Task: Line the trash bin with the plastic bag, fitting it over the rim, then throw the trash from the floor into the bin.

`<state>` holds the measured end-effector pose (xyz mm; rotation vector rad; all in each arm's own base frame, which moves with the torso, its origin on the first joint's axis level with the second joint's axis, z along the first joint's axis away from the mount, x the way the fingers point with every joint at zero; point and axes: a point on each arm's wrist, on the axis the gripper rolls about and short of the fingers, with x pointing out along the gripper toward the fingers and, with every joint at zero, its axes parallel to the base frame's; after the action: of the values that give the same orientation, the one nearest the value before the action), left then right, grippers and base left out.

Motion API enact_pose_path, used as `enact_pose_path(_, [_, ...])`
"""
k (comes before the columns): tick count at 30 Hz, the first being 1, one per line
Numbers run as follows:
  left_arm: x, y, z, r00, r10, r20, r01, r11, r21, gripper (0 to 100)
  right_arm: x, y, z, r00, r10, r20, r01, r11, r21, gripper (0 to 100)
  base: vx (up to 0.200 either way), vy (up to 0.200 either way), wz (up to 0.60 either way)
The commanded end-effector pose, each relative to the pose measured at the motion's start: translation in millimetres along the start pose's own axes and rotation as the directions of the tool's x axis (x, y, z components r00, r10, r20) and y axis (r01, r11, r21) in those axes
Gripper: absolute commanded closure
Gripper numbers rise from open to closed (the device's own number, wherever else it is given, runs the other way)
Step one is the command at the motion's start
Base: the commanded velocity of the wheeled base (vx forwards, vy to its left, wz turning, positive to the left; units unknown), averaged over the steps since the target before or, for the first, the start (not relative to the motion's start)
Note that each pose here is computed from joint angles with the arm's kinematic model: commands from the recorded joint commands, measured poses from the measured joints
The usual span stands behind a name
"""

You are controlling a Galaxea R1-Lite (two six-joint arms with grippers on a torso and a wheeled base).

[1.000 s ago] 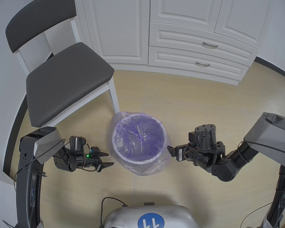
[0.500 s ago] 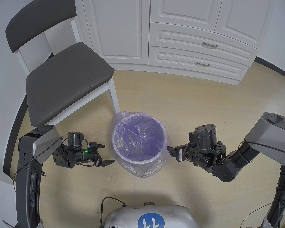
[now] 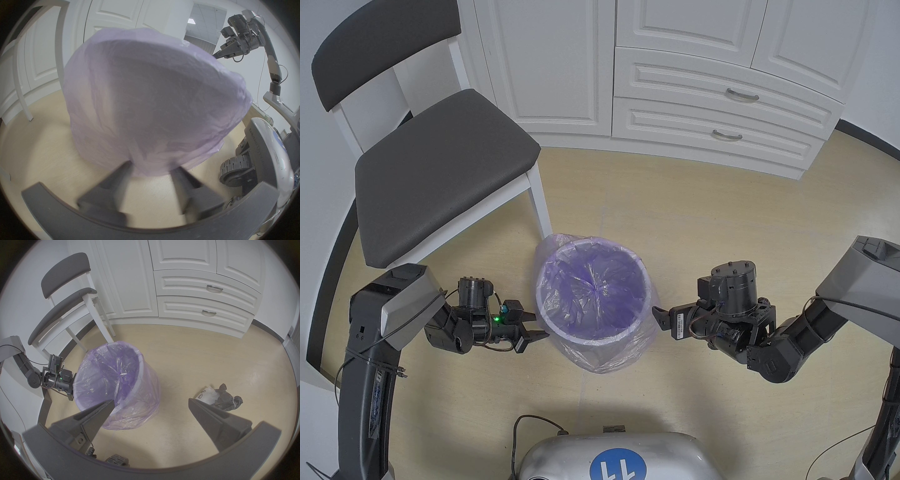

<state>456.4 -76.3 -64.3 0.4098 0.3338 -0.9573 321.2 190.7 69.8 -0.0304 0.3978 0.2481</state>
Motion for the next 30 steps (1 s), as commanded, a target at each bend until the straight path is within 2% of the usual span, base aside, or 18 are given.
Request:
enact_pose_path(1, [2.9,3.0,-1.3,1.000,-0.001,-0.004,0.001,1.000,-0.005,100,-0.1,0.0,0.2,1.000,0.000,0.001,0.000,1.000,0.000,0,0.000,0.000,0.00])
enact_pose_path(10, [5.2,14.0,-2.3,1.000,0.002,-0.016,-0.003,0.999,-0.039,100,1.6,-0.9,-1.2,1.000,-0.003,-0.003,0.003,1.000,0.001,0,0.000,0.000,0.00])
enact_pose_path(19, [24.3,57.5,-11.5,0.999,0.039,-0.016,-0.040,0.996,-0.074,100,2.7,-1.1,-2.8,1.000,0.008,-0.011,-0.008,1.000,-0.001,0,0.000,0.000,0.00])
enact_pose_path(30, [33.5,56.0,-21.4,0.999,0.012,-0.042,-0.017,0.994,-0.107,100,7.0,-5.7,-7.1,1.000,0.002,-0.027,-0.003,1.000,-0.018,0,0.000,0.000,0.00])
